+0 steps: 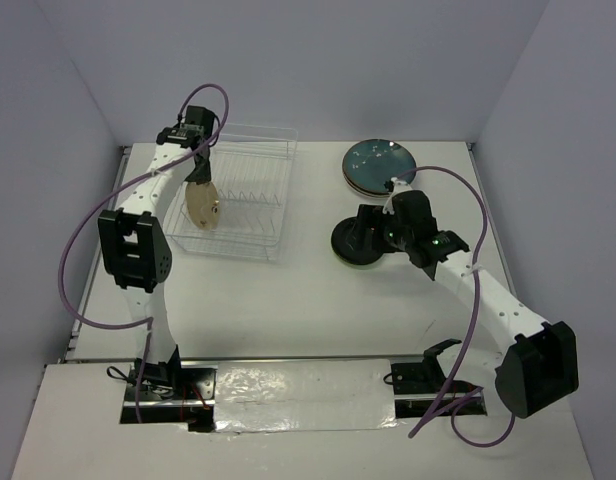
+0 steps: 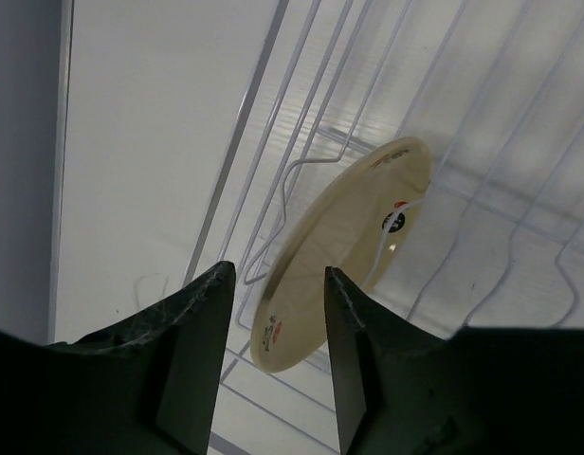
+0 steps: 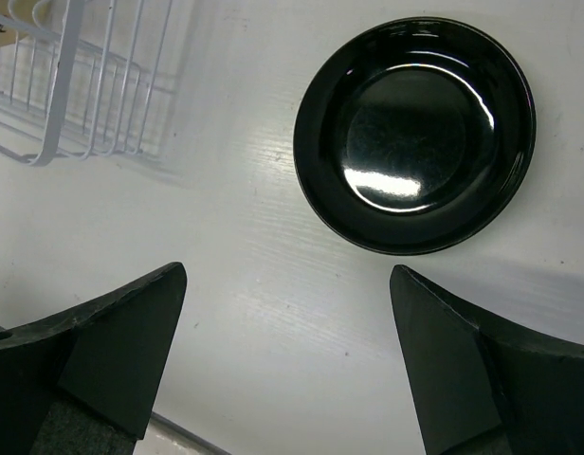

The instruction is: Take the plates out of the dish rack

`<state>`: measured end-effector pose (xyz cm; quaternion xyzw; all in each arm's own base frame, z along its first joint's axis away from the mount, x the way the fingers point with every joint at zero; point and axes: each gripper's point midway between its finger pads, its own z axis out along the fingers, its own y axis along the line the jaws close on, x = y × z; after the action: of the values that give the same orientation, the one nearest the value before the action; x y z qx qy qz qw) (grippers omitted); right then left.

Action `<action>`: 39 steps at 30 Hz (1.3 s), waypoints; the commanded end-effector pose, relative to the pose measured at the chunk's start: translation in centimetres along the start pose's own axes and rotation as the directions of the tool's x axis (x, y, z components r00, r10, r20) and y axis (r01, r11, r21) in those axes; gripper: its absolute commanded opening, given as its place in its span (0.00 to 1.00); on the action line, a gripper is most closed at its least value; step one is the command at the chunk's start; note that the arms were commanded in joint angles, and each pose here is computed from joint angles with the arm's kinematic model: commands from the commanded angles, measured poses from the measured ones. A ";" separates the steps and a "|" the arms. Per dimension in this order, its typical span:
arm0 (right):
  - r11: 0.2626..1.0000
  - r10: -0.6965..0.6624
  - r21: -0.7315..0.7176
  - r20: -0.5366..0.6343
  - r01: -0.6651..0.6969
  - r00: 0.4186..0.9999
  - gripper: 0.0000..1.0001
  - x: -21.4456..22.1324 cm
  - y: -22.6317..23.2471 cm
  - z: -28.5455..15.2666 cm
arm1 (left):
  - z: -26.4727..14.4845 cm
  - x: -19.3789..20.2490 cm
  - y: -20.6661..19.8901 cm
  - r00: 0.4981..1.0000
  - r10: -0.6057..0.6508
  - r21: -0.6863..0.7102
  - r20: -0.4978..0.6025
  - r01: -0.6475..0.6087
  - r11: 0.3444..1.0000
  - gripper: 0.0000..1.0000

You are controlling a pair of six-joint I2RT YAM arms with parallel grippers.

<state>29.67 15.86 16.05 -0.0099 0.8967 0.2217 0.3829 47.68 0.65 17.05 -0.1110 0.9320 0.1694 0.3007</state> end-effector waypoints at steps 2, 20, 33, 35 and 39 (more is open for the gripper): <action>1.000 -0.027 -0.009 0.032 0.027 0.999 0.95 -0.9 0.7 -0.7 | -0.2 -0.3 1.4 1.000 0.021 -0.048 0.017 -0.020 0.999 0.54; 0.999 -0.032 -0.035 0.060 0.035 0.998 0.95 -1.2 1.7 -2.1 | -1.1 0.5 2.4 0.988 0.142 -0.034 0.061 -0.140 0.989 0.00; 0.998 -0.026 -0.063 0.064 0.030 0.998 0.95 -1.3 2.6 -2.0 | -9.5 -3.9 4.4 0.945 0.073 0.017 0.320 -0.082 0.996 0.00; 0.997 -0.014 -0.081 0.089 0.021 0.996 0.95 -1.8 3.0 -2.2 | -11.7 -4.5 5.0 0.933 0.030 0.043 0.358 -0.048 0.998 0.00; 0.958 -0.003 -0.281 0.172 0.051 0.985 1.00 -2.5 6.3 -3.2 | -16.5 -4.7 2.9 0.913 -0.101 0.279 0.396 -0.014 0.960 0.00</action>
<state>28.35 17.61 18.37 -0.0279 0.8727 0.2664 0.4082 42.59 0.54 27.98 -0.0398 0.8871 0.1476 0.4356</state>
